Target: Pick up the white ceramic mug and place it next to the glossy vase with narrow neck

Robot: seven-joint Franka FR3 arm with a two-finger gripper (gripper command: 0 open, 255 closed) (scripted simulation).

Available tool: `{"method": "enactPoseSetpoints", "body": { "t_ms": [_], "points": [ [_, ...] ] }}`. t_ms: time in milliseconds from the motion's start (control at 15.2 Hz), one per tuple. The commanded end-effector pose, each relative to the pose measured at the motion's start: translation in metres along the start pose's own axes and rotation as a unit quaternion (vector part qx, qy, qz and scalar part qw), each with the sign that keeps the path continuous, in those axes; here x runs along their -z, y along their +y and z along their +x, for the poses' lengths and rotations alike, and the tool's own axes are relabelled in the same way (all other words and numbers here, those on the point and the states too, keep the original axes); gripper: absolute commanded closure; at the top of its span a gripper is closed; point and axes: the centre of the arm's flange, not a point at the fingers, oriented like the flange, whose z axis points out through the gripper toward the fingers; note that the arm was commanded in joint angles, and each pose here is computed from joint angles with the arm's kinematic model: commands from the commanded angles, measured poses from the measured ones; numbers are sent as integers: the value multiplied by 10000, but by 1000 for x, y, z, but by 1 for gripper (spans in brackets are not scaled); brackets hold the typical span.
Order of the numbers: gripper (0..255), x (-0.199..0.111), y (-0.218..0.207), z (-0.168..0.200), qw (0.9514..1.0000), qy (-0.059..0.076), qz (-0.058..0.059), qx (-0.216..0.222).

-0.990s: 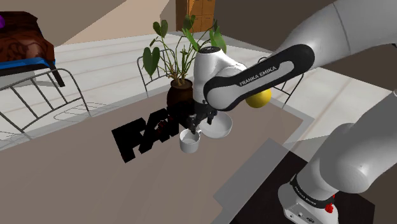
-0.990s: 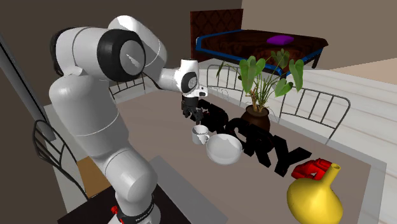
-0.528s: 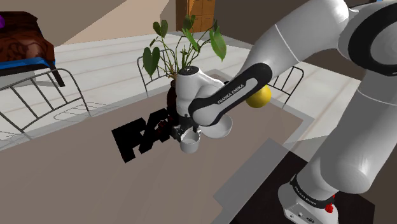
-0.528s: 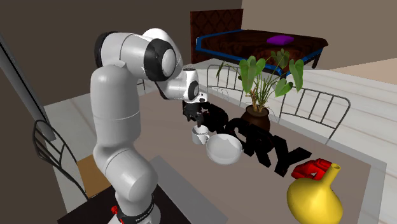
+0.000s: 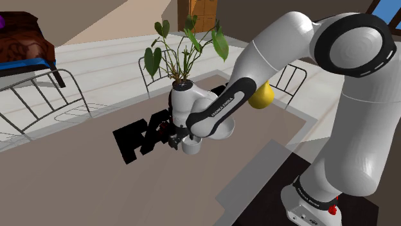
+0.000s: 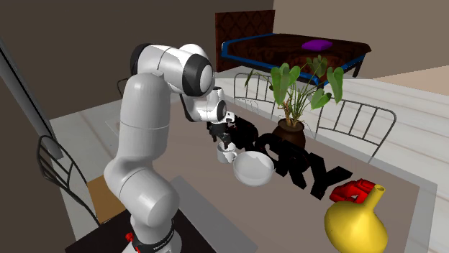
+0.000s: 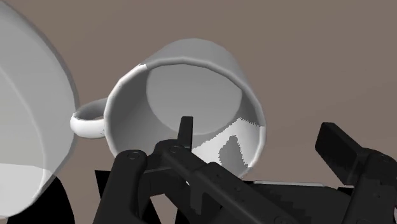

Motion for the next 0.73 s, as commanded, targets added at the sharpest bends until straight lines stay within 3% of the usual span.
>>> {"method": "enactPoseSetpoints", "body": {
  "t_ms": [0, 528, 594, 660],
  "points": [
    [0, -10, 0, -1, 10000, 2, 1, 0],
    [0, -13, 0, -1, 10000, 1, 1, 0],
    [255, -13, 0, -1, 10000, 1, 1, 0],
    [255, -13, 0, -1, 10000, 1, 1, 0]
  ]
}}
